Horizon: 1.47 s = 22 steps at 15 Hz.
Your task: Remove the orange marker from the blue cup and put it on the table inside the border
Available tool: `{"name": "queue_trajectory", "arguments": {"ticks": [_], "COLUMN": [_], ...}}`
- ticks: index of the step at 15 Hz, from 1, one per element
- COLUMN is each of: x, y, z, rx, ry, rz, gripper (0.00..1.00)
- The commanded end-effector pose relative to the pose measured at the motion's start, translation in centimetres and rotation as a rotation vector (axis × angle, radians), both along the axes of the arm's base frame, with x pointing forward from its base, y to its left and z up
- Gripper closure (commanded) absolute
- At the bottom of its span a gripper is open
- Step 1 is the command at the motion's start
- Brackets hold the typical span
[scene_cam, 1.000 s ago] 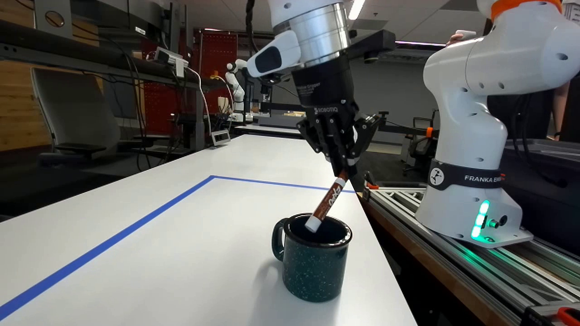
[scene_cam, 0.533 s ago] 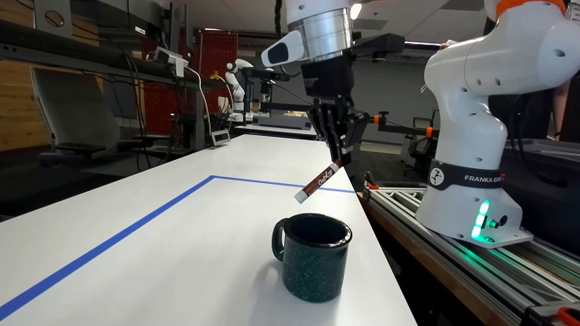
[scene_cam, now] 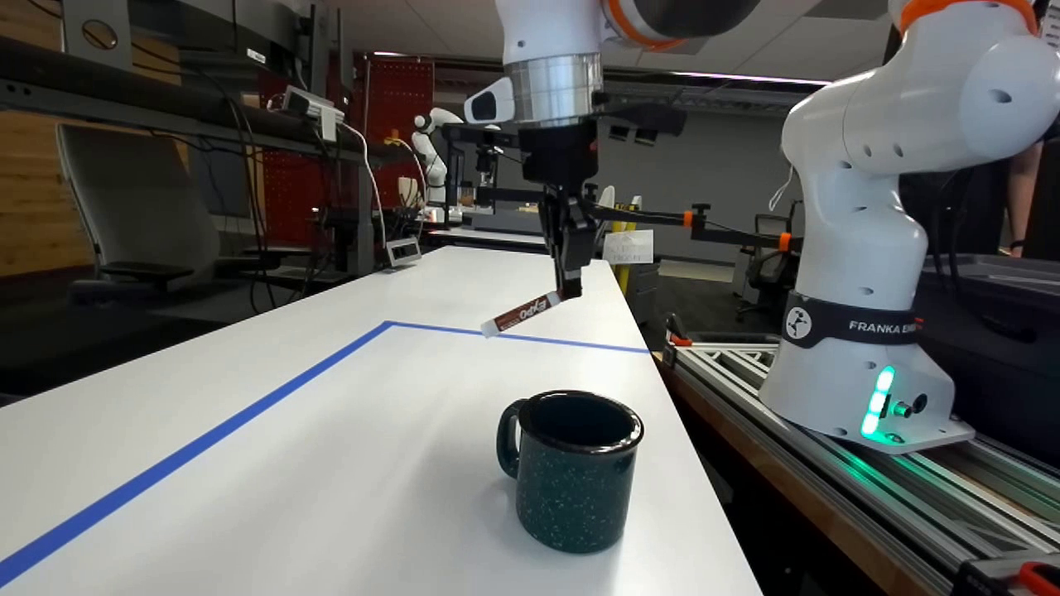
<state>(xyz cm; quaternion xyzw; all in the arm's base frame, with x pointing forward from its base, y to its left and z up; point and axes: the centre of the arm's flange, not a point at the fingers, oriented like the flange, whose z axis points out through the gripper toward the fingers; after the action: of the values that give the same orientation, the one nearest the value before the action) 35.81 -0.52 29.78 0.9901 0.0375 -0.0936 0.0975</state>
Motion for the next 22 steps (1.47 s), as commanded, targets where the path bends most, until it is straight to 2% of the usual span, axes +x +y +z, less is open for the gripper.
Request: {"name": "queue_trajectory", "arguments": {"ticks": [1,5,11,15,19,20,21,22], "x": [0.2,2.0,2.3,1.9,1.7,1.7,1.6,1.5], "y": [-2.1,-2.8,-2.4,-2.7,-2.8,-2.8,-2.7,-2.6], "z": [-4.6,-9.0,-15.1,-16.1,-14.8,-14.7,-14.4,-14.4], "rx": [0.021,0.071,0.131,0.152,0.17,0.173,0.176,0.18], "ry": [-0.099,-0.147,-0.102,-0.051,-0.037,-0.033,-0.027,-0.021], "rz": [-0.016,0.014,0.071,0.097,0.112,0.114,0.116,0.114], "gripper": [0.95,0.95,0.95,0.95,0.95,0.55,0.55,0.48]}}
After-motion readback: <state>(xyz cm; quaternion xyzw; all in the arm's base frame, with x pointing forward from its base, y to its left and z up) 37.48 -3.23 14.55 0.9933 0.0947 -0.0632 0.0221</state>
